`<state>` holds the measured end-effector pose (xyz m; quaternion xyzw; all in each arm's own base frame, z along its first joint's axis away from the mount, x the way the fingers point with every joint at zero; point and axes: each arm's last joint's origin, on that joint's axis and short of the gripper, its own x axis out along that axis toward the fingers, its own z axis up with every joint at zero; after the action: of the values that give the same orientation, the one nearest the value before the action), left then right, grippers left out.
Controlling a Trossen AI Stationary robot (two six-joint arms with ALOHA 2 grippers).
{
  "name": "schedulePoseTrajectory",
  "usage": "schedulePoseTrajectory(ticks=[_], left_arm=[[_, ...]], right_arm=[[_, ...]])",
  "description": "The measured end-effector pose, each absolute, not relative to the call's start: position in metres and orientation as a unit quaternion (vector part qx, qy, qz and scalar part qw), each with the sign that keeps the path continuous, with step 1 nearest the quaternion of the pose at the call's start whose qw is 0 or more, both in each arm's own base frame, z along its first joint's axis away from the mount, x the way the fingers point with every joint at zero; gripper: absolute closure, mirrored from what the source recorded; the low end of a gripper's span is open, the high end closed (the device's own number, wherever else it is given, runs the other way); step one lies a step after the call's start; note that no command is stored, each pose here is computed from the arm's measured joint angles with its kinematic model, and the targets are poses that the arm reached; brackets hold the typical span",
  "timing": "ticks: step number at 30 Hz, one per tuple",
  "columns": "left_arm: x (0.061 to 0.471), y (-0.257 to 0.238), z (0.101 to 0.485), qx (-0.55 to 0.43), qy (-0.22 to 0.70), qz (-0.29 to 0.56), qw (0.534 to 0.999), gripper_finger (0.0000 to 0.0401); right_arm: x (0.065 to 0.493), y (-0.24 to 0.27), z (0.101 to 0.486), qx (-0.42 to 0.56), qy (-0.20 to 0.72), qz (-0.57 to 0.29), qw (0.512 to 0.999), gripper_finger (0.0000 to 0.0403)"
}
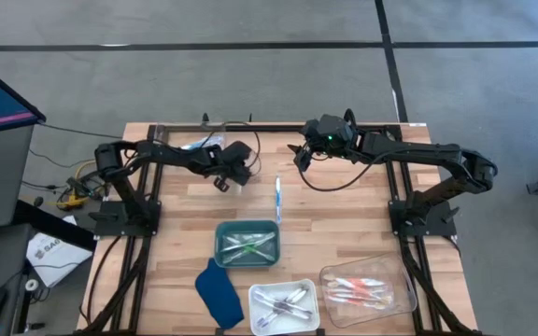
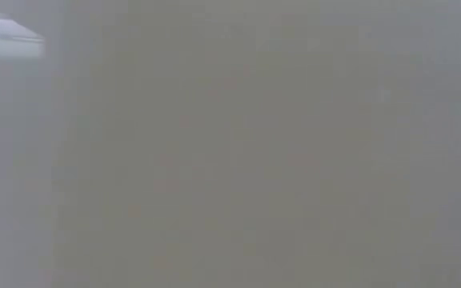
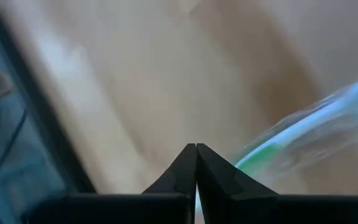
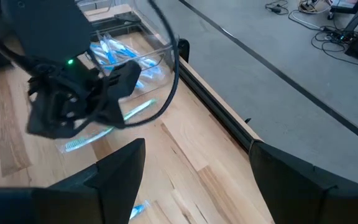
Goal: Pick & Place Toothbrushes
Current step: Put the green toothbrush into the green bin
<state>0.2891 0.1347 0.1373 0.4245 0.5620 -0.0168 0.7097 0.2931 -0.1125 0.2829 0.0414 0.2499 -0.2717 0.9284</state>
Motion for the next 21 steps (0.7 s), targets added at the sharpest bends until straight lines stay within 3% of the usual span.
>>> schedulePoseTrajectory(ticks=[6,21], left_arm=[[0.284,0.145,0.139,0.387,0.573,0.036,0.721,0.04],[0.288,0.131,0.138,0.392,0.579,0.029,0.715,0.04]], right_arm=[[0.293,-0.112,0.283,0.039,0.251,-0.271,0.928,0.0121],[0.293,-0.112,0.282,0.039,0.253,-0.271,0.928,0.0121]])
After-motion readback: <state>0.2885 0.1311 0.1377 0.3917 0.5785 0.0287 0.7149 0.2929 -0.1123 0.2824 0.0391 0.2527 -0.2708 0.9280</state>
